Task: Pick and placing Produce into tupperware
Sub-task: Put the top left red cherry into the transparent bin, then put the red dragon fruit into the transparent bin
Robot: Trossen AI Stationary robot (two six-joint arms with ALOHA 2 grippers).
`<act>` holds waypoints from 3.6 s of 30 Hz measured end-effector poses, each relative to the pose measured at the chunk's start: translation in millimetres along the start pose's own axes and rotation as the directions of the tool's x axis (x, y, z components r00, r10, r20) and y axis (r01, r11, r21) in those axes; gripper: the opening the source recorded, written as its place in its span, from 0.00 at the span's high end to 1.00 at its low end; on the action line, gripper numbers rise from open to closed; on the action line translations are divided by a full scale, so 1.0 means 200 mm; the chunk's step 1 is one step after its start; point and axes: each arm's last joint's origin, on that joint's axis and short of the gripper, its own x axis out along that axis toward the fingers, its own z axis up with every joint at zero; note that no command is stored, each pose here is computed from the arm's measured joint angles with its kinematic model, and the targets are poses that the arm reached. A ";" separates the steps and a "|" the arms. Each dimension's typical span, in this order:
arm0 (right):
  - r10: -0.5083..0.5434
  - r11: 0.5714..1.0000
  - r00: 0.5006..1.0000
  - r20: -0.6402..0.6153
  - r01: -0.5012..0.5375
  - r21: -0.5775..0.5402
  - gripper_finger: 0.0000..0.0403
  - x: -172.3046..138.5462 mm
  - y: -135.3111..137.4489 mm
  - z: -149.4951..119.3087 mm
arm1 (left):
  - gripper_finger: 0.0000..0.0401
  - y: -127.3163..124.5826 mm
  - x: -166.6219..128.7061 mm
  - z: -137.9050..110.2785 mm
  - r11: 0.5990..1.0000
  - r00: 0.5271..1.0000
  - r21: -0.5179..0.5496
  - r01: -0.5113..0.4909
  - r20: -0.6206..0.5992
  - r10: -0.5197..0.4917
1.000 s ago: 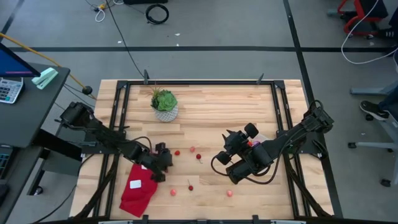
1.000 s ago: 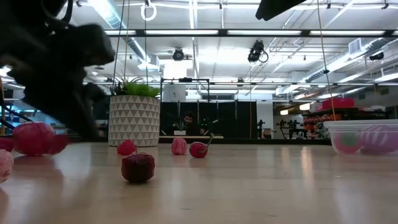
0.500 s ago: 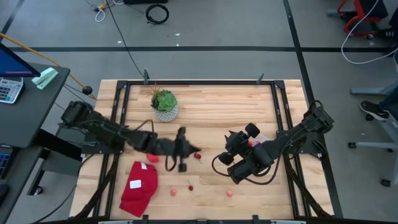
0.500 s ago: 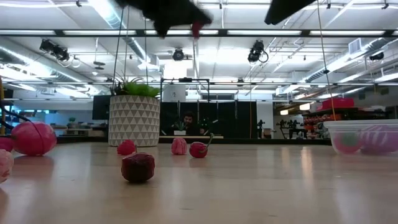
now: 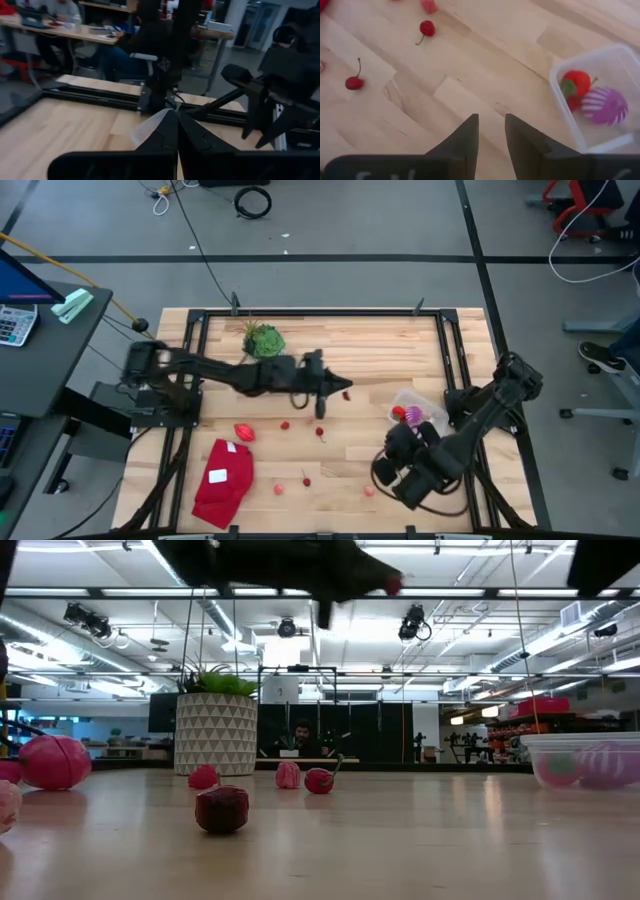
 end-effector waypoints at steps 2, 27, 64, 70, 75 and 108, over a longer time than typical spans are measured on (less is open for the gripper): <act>-0.005 0.999 1.000 0.008 0.004 0.033 0.76 -0.01 -0.01 -0.03 | 1.00 0.03 0.12 -0.04 1.000 1.000 -0.005 0.013 -0.002 -0.013; 0.088 0.982 0.996 0.014 -0.089 0.167 0.90 -0.11 -0.05 -0.24 | 1.00 0.20 0.95 -0.48 0.986 0.964 -0.006 0.165 -0.210 -0.163; 0.158 0.978 0.987 -0.008 -0.155 0.140 0.92 -0.13 -0.03 -0.27 | 0.81 0.13 0.63 0.05 0.978 0.809 0.045 0.202 -0.571 -0.140; 0.162 0.977 0.987 -0.009 -0.159 0.140 0.93 -0.13 -0.02 -0.27 | 0.87 0.08 0.29 0.33 0.982 0.643 0.032 0.189 -0.759 -0.099; 0.168 0.976 0.986 -0.011 -0.165 0.144 0.93 -0.13 -0.02 -0.27 | 0.90 0.02 0.04 0.47 0.988 0.516 0.040 0.152 -0.856 -0.045; 0.231 0.957 0.973 0.022 -0.231 0.173 0.94 -0.12 0.03 -0.24 | 0.97 -0.10 -1.38 0.04 0.994 0.647 -0.044 -0.105 -0.762 0.034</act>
